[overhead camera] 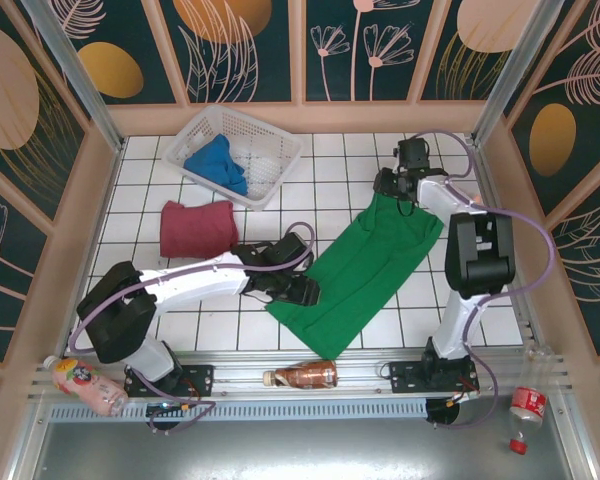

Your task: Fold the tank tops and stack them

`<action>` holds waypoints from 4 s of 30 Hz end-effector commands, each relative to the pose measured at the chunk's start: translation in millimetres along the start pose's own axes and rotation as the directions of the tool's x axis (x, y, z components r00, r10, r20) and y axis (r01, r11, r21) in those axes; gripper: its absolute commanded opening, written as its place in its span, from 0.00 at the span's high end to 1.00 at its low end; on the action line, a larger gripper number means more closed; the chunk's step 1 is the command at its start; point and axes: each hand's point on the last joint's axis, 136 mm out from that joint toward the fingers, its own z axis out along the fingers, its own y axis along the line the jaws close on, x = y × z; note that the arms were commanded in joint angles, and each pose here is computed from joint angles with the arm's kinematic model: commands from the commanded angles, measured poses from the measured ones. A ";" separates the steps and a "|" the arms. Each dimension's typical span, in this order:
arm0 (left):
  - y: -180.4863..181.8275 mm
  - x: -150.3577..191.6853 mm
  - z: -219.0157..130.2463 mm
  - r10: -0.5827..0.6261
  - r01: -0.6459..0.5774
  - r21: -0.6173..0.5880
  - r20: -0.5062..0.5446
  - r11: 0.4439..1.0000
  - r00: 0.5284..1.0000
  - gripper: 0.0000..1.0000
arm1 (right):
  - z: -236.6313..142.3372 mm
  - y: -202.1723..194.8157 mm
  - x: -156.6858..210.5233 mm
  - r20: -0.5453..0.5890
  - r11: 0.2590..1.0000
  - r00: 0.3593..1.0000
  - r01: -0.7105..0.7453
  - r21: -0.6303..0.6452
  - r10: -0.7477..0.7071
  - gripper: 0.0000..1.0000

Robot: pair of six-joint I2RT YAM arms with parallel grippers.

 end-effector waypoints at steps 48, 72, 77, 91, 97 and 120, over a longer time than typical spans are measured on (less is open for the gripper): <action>30.2 51.2 56.7 -0.043 0.042 -0.008 -0.197 0.999 0.979 0.46 | 24.0 -62.4 -18.3 0.091 0.968 0.975 -0.188 -0.164 0.204 0.99; 32.7 59.4 50.3 -0.061 0.060 -0.012 -0.218 0.998 0.974 0.46 | 74.2 -73.9 -0.9 -0.028 0.992 0.991 -0.128 0.011 0.128 0.95; 14.5 41.9 35.9 -0.044 0.049 0.026 -0.174 0.998 0.984 0.46 | 63.4 -68.7 -13.7 -0.012 0.992 0.992 -0.123 0.001 0.123 0.92; -0.3 -12.7 6.5 0.009 -0.007 0.040 -0.074 0.999 0.997 0.44 | -22.3 -43.5 -47.3 0.088 0.996 0.992 -0.084 -0.041 0.088 0.71; 0.1 -29.0 21.4 -0.001 0.006 0.082 -0.059 0.997 0.998 0.44 | -44.0 -14.8 31.5 -0.052 0.966 0.981 -0.192 -0.173 0.186 0.71; 22.8 -1.7 38.5 -0.066 0.076 0.106 -0.093 0.991 0.994 0.44 | 22.4 7.9 126.8 -0.223 0.990 0.973 -0.090 -0.110 0.063 0.76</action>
